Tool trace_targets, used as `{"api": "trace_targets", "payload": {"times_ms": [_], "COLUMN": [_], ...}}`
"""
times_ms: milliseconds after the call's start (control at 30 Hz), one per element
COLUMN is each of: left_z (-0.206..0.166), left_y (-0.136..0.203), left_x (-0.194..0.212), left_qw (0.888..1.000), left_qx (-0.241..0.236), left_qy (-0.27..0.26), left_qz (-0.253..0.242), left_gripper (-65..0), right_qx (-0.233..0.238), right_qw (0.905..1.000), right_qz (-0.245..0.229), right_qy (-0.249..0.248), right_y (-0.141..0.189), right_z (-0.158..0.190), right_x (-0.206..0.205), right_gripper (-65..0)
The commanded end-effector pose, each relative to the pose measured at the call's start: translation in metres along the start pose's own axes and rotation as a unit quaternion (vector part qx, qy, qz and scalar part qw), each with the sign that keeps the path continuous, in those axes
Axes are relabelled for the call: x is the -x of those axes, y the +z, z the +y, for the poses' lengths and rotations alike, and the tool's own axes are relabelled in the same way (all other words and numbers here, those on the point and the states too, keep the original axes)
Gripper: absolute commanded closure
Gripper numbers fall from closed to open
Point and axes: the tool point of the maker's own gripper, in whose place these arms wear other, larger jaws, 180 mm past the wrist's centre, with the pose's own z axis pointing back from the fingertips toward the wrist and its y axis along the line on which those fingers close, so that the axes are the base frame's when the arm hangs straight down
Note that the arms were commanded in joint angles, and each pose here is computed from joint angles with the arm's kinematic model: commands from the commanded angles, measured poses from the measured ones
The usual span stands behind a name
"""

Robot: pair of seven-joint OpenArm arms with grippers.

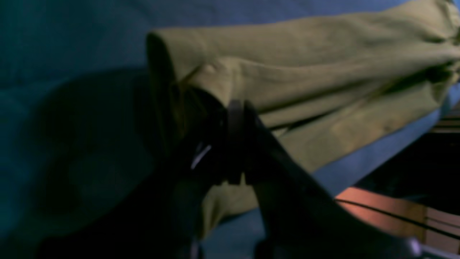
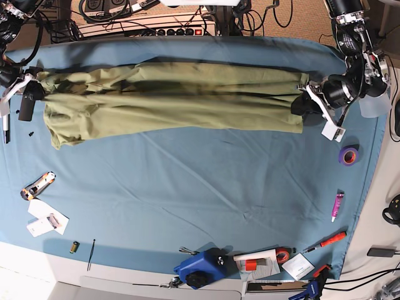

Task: Layout the t-shirt on the table in an organized manner, then fold the t-shirt properly
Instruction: 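Hold both ends of the shirt strip and pull them apart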

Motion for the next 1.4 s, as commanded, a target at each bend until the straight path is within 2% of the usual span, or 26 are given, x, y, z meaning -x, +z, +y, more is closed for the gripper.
{"api": "trace_targets", "payload": {"times_ms": [0, 233, 333, 400, 433, 500, 667, 867, 1000, 1133, 1267, 1367], "left_z": [0.002, 0.002, 0.002, 0.002, 0.002, 0.002, 0.002, 0.001, 0.005, 0.005, 0.004, 0.004], "left_y": [0.005, 0.005, 0.005, 0.005, 0.005, 0.005, 0.005, -0.001, -0.008, -0.008, -0.009, -0.009], "left_x": [-0.011, -0.012, -0.012, -0.012, -0.011, -0.010, -0.006, 0.018, 0.023, 0.023, 0.028, 0.032], "left_qw": [1.000, 1.000, 1.000, 1.000, 1.000, 1.000, 1.000, 0.999, 0.999, 0.998, 0.999, 0.999], "left_qx": [-0.007, -0.005, -0.005, -0.006, -0.006, -0.006, -0.006, -0.020, -0.047, -0.051, -0.050, -0.050], "left_qy": [-0.012, -0.011, -0.011, -0.009, -0.007, -0.006, -0.002, 0.031, 0.022, 0.027, 0.007, 0.009], "left_qz": [-0.016, -0.018, -0.019, -0.018, -0.018, -0.017, -0.019, -0.008, -0.001, -0.001, 0.009, 0.013], "left_gripper": [0.0, 0.0, -17.0, -24.9, -26.4, -26.5, -26.5, -26.5, -26.5, -26.5, -26.5, -33.1], "right_qx": [0.011, -0.016, -0.023, -0.024, -0.023, -0.023, -0.023, -0.023, -0.023, -0.023, -0.023, -0.023], "right_qw": [0.9997, 0.9995, 0.9992, 0.9992, 0.9992, 0.9992, 0.9992, 0.9992, 0.9992, 0.9992, 0.9992, 0.9992], "right_qz": [-0.017, -0.020, -0.020, -0.020, -0.020, -0.020, -0.020, -0.020, -0.020, -0.020, -0.020, -0.020], "right_qy": [0.016, -0.017, -0.025, -0.026, -0.026, -0.026, -0.026, -0.026, -0.026, -0.026, -0.026, -0.026], "right_y": [0.008, -0.008, -0.013, -0.013, -0.013, -0.013, -0.013, -0.013, -0.013, -0.013, -0.013, -0.013], "right_z": [-0.004, 0.013, 0.018, 0.019, 0.018, 0.018, 0.018, 0.018, 0.018, 0.018, 0.018, 0.018], "right_x": [-0.015, 0.004, 0.009, 0.010, 0.010, 0.010, 0.010, 0.009, 0.009, 0.009, 0.009, 0.009], "right_gripper": [0.0, 0.0, -0.9, -10.7, -14.3, -17.3, -17.3, -17.3, -17.3, -17.3, -17.3, -17.3]}}
